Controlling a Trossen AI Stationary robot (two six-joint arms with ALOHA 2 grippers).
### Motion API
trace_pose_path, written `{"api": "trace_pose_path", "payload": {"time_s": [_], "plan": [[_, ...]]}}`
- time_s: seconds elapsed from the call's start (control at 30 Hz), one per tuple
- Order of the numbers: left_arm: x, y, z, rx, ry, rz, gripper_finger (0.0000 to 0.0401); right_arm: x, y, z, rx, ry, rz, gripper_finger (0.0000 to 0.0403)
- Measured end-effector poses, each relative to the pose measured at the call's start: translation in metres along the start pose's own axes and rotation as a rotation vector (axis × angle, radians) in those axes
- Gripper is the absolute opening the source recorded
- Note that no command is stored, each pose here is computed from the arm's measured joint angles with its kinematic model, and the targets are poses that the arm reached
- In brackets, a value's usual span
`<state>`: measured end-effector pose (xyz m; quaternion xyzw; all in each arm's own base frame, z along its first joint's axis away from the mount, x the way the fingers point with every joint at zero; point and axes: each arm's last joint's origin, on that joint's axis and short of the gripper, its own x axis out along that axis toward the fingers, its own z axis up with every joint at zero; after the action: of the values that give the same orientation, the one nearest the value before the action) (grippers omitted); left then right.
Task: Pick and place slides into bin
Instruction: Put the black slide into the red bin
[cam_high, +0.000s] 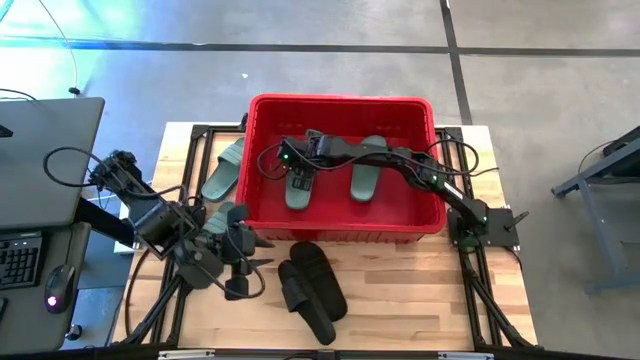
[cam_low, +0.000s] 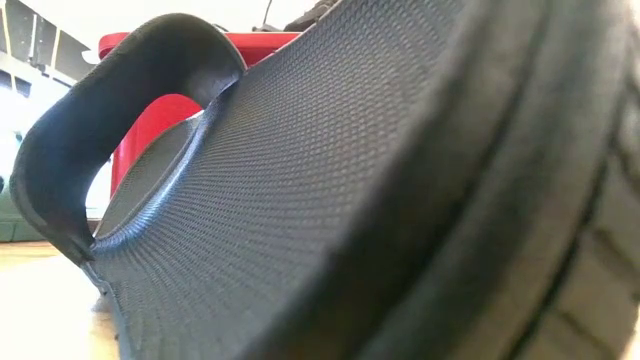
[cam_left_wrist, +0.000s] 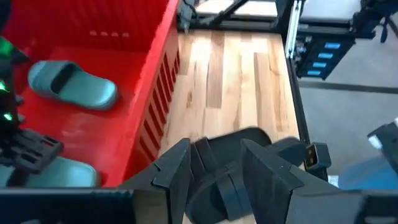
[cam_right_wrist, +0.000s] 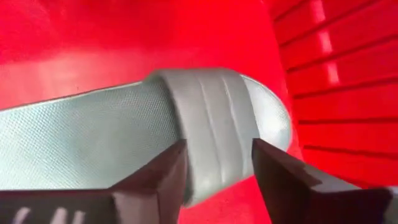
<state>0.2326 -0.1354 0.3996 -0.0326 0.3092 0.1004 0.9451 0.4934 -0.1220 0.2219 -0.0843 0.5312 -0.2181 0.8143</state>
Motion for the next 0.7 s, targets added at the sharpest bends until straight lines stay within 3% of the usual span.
{"api": "trace_pose_path", "payload": {"time_s": [0.07, 0.17, 0.3, 0.53, 0.7], "plan": [[0.003, -0.002, -0.001, -0.007, 0.017, -0.011, 0.0127, -0.002, 0.002, -0.001, 0.037, 0.019, 0.011, 0.019], [0.007, -0.005, -0.004, -0.005, 0.058, -0.026, 0.0127, -0.016, 0.005, 0.001, -0.009, 0.041, 0.03, 0.0202], [0.016, -0.012, -0.008, 0.007, 0.098, -0.032, 0.0127, -0.05, 0.01, 0.007, -0.095, 0.001, -0.068, 0.0202], [0.026, -0.02, -0.014, 0.019, 0.188, -0.092, 0.0127, -0.147, 0.027, 0.005, -0.137, -0.151, -0.062, 0.0182], [0.025, -0.024, -0.017, 0.011, 0.202, -0.107, 0.0127, -0.208, 0.042, -0.004, -0.019, -0.271, 0.054, 0.0163]]}}
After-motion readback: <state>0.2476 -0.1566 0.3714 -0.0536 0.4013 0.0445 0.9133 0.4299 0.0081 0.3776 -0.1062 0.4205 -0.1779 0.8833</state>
